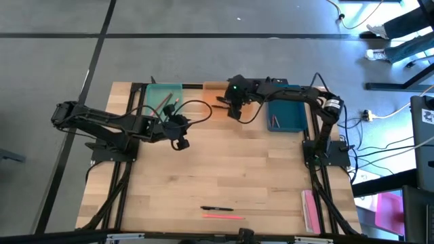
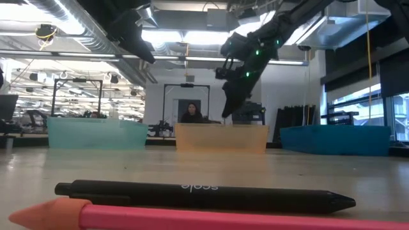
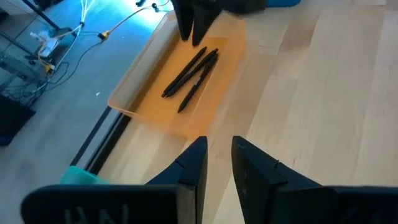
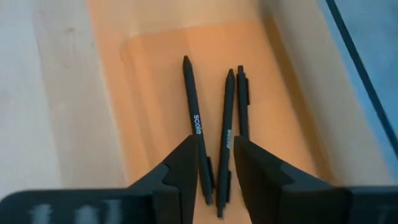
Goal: Sort crayons/erasers/pens/pencils in bins
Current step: Put the black pen into the orange bin
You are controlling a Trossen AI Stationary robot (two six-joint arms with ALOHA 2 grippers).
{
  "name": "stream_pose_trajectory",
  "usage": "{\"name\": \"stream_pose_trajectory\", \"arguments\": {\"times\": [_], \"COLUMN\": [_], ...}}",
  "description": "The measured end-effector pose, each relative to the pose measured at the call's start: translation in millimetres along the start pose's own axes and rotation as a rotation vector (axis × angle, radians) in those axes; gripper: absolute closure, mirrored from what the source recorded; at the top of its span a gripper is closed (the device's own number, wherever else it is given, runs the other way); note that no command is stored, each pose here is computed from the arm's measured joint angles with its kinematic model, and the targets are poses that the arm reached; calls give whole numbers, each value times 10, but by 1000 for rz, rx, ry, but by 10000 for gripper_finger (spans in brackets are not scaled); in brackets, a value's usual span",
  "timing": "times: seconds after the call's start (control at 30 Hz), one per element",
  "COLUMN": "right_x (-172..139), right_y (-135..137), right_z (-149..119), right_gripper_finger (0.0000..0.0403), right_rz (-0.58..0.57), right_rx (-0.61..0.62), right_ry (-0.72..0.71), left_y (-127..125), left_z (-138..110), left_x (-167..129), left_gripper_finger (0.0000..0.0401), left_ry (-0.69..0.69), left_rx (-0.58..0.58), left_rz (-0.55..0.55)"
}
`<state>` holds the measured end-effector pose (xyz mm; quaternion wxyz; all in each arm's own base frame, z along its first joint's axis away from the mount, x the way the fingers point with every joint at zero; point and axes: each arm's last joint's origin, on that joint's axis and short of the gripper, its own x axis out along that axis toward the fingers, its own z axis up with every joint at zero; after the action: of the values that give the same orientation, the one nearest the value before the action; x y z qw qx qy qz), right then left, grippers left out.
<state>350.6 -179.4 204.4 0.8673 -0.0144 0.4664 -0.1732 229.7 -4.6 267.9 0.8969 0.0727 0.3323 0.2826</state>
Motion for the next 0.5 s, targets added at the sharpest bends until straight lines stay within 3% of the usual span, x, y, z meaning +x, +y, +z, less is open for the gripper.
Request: {"name": "stream_pose_trajectory", "arguments": {"times": [0.1,0.23,0.5], "right_x": [-200,-445,-960], "right_y": [97,423,1403], "right_z": [114,175,178], "right_gripper_finger": [293,293,293], "right_rz": [23,86,240], "right_rx": [-47,-131,-332], "right_ry": [25,45,-12], "left_y": [-9,-73,-348], "left_z": [-22,-105,-154], "left_x": [4,8,-195], "left_gripper_finger": [336,336,336], "left_ry": [6,25,-4], "left_rx": [10,47,147], "left_rz": [-1,-35,-256]}}
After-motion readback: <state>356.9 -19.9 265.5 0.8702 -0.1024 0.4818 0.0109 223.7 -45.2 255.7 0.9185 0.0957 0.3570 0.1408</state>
